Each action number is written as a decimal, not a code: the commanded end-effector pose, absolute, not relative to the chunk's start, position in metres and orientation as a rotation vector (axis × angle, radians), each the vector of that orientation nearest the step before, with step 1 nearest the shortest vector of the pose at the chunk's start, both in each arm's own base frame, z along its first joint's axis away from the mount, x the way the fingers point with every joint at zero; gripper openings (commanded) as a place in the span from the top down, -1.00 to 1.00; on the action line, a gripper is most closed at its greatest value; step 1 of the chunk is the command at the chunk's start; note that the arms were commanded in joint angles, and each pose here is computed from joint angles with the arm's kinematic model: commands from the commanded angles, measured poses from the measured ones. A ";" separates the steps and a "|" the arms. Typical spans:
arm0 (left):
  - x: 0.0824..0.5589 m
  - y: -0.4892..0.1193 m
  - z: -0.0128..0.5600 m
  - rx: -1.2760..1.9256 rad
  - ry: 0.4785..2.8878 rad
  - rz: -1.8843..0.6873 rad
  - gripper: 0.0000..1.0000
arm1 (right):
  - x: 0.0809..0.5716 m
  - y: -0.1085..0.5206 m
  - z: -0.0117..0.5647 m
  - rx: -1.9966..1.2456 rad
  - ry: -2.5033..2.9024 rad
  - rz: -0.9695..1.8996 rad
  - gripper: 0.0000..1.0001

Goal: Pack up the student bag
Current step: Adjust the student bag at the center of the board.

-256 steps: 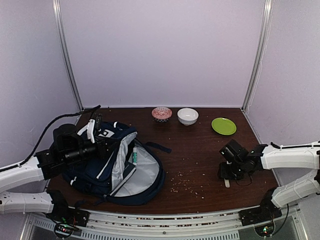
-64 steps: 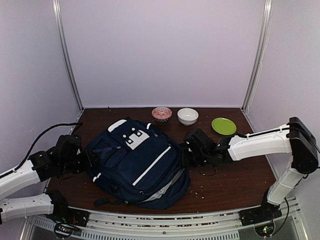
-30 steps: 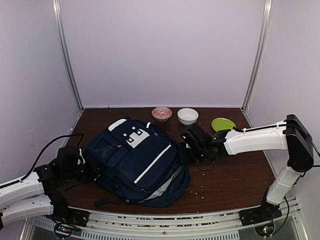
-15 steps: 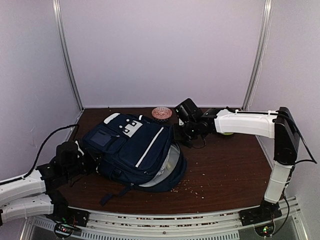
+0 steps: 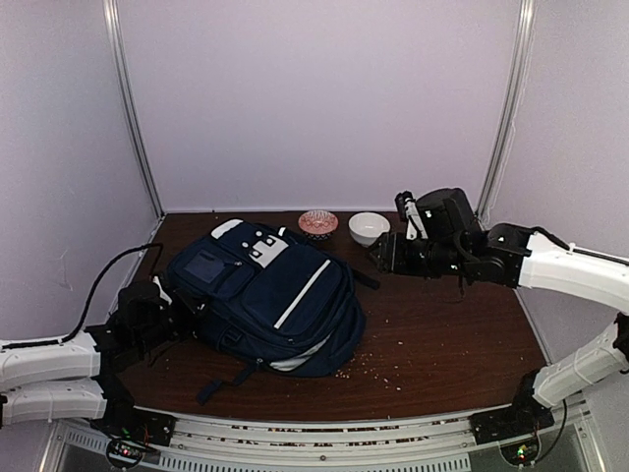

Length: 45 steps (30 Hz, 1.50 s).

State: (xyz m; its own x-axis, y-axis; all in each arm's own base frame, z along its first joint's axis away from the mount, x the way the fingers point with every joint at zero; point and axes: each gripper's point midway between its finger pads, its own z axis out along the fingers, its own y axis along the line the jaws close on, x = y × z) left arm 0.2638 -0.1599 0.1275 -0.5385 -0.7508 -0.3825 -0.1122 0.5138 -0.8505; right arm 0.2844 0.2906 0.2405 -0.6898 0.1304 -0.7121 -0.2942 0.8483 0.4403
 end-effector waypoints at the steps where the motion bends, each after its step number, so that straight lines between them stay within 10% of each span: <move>1: 0.273 -0.161 0.161 -0.696 1.820 -1.122 1.00 | 0.259 0.330 0.214 0.012 2.295 1.049 -0.03; 21: 0.257 -0.142 0.164 -0.713 1.787 -1.110 1.00 | 0.266 0.379 0.111 0.290 2.464 1.182 0.24; 31: 0.251 -0.128 0.169 -0.733 1.729 -1.094 1.00 | 0.286 0.404 0.175 0.118 2.265 1.300 1.00; 37: 0.250 -0.122 0.173 -0.741 1.688 -1.094 1.00 | 0.303 0.412 0.220 -0.021 2.194 1.261 1.00; 45: 0.258 -0.136 0.157 -0.747 1.733 -1.119 1.00 | 0.325 0.349 0.128 0.124 2.374 0.903 0.81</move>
State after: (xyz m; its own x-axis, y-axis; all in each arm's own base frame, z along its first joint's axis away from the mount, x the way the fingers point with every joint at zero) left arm 0.2480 -0.1324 0.1376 -0.4433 -0.8109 -0.3820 -0.0739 0.4578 -0.8860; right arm 0.3019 0.3887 0.1588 -0.8652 0.2527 -0.4331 -0.1827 0.6454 0.7417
